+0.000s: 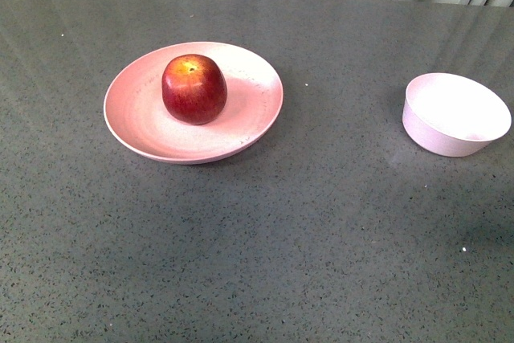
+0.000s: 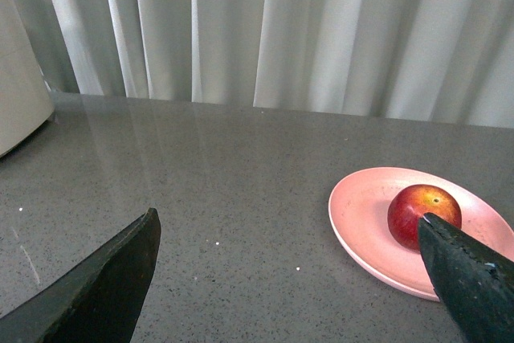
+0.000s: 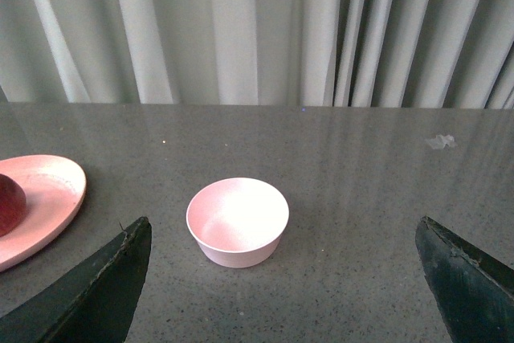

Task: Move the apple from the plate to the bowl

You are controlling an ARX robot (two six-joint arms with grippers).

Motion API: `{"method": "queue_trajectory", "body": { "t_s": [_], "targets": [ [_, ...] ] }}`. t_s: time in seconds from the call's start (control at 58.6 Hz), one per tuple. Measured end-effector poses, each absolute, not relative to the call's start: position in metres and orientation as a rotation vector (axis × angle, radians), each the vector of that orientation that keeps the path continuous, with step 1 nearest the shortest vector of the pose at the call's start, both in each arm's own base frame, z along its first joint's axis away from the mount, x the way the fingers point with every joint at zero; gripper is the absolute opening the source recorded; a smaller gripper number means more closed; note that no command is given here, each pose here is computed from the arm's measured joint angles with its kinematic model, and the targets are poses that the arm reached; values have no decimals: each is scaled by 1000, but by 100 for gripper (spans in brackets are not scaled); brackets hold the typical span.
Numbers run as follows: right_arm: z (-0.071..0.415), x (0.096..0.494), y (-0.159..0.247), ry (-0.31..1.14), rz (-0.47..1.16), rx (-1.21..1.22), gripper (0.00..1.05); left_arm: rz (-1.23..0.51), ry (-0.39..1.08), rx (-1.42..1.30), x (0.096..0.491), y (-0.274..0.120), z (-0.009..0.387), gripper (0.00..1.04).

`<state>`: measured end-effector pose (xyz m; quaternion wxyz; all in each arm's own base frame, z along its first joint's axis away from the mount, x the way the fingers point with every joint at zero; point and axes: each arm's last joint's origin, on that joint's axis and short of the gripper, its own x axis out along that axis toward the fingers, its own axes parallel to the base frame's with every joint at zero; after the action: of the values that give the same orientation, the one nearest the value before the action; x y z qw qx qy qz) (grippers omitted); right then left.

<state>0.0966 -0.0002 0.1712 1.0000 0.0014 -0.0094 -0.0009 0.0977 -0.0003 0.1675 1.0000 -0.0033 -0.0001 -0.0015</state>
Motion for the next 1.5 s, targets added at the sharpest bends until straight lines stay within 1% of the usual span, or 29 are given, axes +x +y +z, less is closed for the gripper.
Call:
{"method": "queue_trajectory", "body": {
  "t_s": [1.161, 1.178, 1.229, 1.264, 1.298, 1.332, 1.383, 1.469, 1.503],
  "targets": [
    [171, 97, 0, -19, -2, 3, 96, -3, 0, -7, 98, 0, 167, 96],
    [171, 97, 0, -10, 6, 9, 96, -3, 0, -7, 98, 0, 167, 96],
    [169, 98, 0, 149, 68, 60, 96, -3, 0, -7, 98, 0, 167, 96],
    [169, 101, -1, 291, 84, 108, 96, -3, 0, -7, 98, 0, 167, 96],
    [169, 106, -2, 352, 77, 130, 96, -3, 0, -7, 98, 0, 167, 96],
    [170, 111, -4, 381, 61, 138, 96, -3, 0, -7, 98, 0, 167, 96],
    [174, 121, -8, 386, 41, 144, 96, -3, 0, -7, 98, 0, 167, 96],
    [191, 150, -16, 346, 31, 136, 96, -3, 0, -7, 98, 0, 167, 96],
    [196, 169, -20, 331, 22, 120, 96, -3, 0, -7, 98, 0, 167, 96]
  ]
}}
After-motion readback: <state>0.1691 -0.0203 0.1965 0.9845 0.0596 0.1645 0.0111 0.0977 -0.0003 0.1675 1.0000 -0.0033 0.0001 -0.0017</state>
